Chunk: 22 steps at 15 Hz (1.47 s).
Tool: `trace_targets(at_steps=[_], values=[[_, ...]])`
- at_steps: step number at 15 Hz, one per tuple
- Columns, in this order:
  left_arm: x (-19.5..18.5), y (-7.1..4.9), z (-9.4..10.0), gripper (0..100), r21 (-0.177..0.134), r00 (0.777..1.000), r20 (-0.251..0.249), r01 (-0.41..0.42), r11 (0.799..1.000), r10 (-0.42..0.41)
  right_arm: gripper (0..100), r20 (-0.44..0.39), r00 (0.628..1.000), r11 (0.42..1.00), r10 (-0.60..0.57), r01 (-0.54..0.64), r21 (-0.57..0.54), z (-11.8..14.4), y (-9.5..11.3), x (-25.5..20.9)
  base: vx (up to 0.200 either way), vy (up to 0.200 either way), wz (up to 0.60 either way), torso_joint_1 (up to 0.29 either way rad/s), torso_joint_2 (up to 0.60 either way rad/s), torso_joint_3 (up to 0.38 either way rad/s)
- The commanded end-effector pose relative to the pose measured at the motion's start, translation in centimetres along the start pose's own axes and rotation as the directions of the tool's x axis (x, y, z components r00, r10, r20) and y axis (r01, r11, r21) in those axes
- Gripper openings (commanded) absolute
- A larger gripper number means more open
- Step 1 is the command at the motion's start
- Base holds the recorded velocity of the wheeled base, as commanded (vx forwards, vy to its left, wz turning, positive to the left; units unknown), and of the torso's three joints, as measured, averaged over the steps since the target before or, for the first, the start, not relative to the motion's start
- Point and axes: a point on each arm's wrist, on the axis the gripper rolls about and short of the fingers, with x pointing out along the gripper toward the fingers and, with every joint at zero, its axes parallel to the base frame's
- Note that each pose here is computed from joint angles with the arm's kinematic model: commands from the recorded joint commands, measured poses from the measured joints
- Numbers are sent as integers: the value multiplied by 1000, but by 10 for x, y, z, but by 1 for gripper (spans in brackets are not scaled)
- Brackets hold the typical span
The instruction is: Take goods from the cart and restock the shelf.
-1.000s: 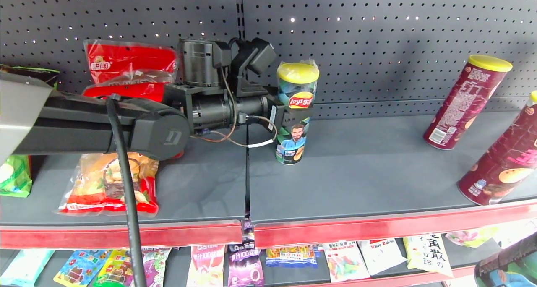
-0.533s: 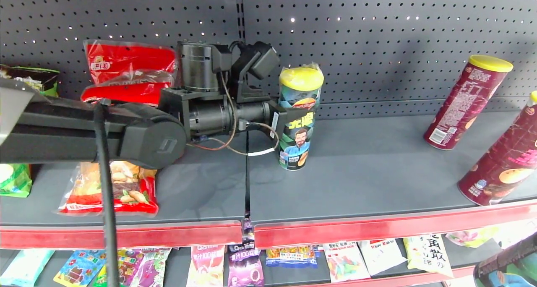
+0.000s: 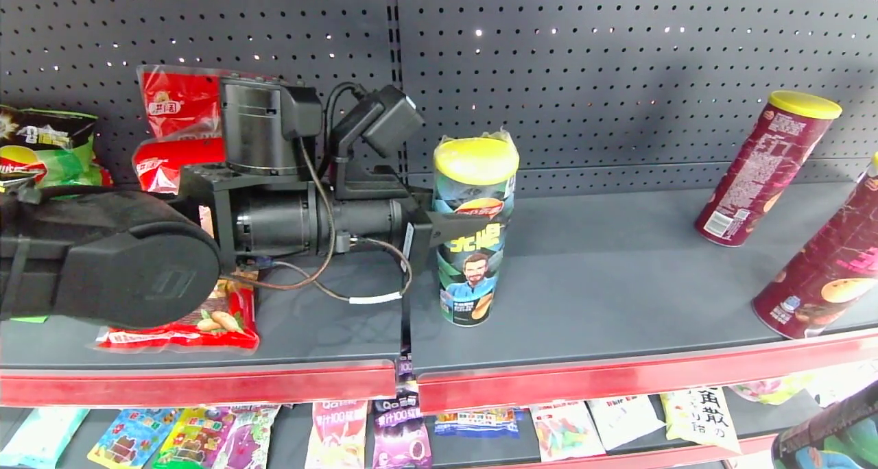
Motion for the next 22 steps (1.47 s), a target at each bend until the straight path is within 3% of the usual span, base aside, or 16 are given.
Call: trace_targets(at_steps=[1,3,8,22], values=[[-8,-6,2,0,23,1000,9,10,1000,-10,0,-2,1000,1000,1,-1,1,-1,0,0,0,0,0,0,0,0],[-8,-7,-1,0,45,999,3,33,998,-33,0,-1,1000,1000,1,-1,1,0,0,0,0,0,0,0,0,0],[-9,-22,-5,0,44,996,-6,92,995,-92,0,-4,1000,1000,1,-1,2,-1,0,0,0,0,0,0,0,0],[-11,-24,-7,0,39,996,-14,86,996,-86,0,-4,1000,1000,1,-1,2,-1,0,0,0,0,0,0,0,0]])
